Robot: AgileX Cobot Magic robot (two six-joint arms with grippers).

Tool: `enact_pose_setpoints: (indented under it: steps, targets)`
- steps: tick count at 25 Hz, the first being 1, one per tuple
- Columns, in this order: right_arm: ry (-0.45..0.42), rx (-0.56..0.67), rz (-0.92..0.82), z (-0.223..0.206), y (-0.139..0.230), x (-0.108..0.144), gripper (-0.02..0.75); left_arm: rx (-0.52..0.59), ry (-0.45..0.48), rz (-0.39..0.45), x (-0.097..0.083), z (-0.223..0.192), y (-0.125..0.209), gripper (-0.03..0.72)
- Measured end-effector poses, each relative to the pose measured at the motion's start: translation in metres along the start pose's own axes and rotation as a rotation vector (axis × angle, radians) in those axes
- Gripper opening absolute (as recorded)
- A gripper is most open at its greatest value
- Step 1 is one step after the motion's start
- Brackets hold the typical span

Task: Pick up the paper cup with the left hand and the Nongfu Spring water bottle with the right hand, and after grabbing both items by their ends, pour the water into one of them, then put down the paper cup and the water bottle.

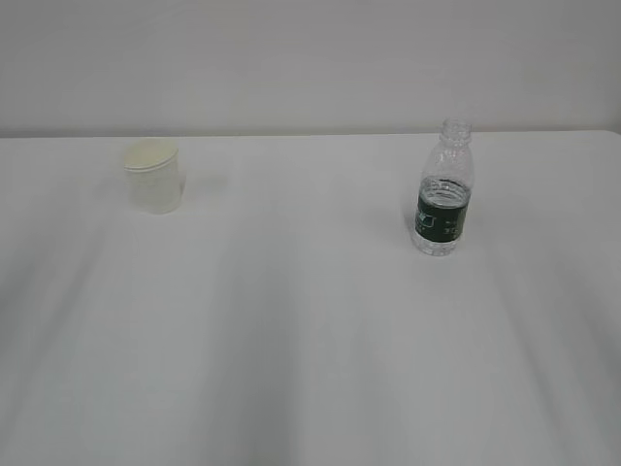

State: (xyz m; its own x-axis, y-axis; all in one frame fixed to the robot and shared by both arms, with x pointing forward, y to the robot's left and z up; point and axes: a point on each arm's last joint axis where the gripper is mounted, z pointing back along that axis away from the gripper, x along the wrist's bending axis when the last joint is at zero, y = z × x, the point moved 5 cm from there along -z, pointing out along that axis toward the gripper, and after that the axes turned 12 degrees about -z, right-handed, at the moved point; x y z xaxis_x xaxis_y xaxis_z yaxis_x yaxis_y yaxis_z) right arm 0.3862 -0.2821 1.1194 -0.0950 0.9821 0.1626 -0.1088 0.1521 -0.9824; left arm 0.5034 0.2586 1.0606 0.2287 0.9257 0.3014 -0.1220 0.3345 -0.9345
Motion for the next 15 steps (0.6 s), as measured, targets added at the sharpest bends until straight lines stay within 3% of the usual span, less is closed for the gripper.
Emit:
enact_pose_setpoints:
  steps: [7, 15]
  targets:
    - [0.006, 0.032, -0.002, -0.025, 0.007, -0.001, 0.575, -0.072, -0.034, 0.132, 0.004, -0.008, -0.006, 0.498]
    - [0.015, 0.062, -0.041, -0.062, 0.050, -0.009, 0.574, -0.097, -0.024, 0.119, 0.001, -0.010, -0.009, 0.454]
